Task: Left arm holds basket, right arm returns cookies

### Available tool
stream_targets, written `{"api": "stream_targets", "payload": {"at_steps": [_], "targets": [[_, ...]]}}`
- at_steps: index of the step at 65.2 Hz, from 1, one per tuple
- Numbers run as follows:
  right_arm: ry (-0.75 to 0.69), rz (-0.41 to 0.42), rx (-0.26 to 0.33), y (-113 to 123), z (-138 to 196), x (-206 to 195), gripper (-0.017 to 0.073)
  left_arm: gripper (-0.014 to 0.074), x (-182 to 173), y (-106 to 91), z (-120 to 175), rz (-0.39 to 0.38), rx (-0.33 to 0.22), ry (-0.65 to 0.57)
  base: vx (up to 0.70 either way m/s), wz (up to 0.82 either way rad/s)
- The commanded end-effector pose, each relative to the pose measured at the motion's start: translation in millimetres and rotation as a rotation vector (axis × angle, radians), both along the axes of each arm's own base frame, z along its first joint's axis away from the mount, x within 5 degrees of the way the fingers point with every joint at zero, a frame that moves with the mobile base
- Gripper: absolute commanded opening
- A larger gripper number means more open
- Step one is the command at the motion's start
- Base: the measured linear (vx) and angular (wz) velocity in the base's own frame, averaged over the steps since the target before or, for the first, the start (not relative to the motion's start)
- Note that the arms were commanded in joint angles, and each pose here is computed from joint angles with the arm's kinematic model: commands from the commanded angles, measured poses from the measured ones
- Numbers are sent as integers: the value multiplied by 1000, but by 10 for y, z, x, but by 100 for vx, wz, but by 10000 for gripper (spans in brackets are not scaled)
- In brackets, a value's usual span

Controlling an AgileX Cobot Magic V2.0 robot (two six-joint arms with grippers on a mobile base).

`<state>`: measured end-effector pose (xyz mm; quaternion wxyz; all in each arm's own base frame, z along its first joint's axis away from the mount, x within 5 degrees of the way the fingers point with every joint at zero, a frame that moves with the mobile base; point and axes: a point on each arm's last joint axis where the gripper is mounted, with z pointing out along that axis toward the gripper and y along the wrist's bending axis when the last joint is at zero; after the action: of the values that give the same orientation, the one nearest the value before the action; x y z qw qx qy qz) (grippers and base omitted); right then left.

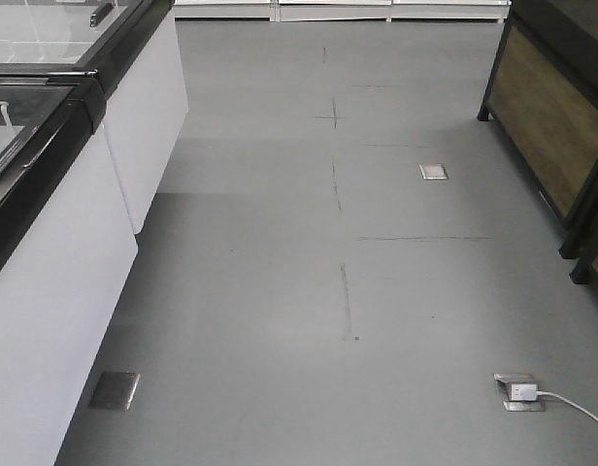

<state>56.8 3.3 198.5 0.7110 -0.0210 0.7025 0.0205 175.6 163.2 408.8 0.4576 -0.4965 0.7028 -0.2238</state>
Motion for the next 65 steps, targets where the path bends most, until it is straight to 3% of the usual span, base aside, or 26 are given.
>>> {"api": "stream_targets", "payload": {"at_steps": [1,18,30,40,52,65], "targets": [[-88,2,-5,1,76,-14,-8,449,59,100,163,-1,-1,-168,0,0],[-88,2,-5,1,76,-14,-8,491,225,550,-51,29,-89,-289,0,0],[-88,2,-5,1,76,-14,-8,504,387,764,-166,-11,-136,-440,0,0],[-88,2,-5,1,76,-14,-8,504,479,924,-320,-2,-204,-489,0,0],[-88,2,-5,1,76,-14,-8,504,547,1071,-416,11,-212,-569,0,0],[-88,2,-5,1,76,-14,-8,504,636,1179,-429,-37,-216,-579,0,0]]}}
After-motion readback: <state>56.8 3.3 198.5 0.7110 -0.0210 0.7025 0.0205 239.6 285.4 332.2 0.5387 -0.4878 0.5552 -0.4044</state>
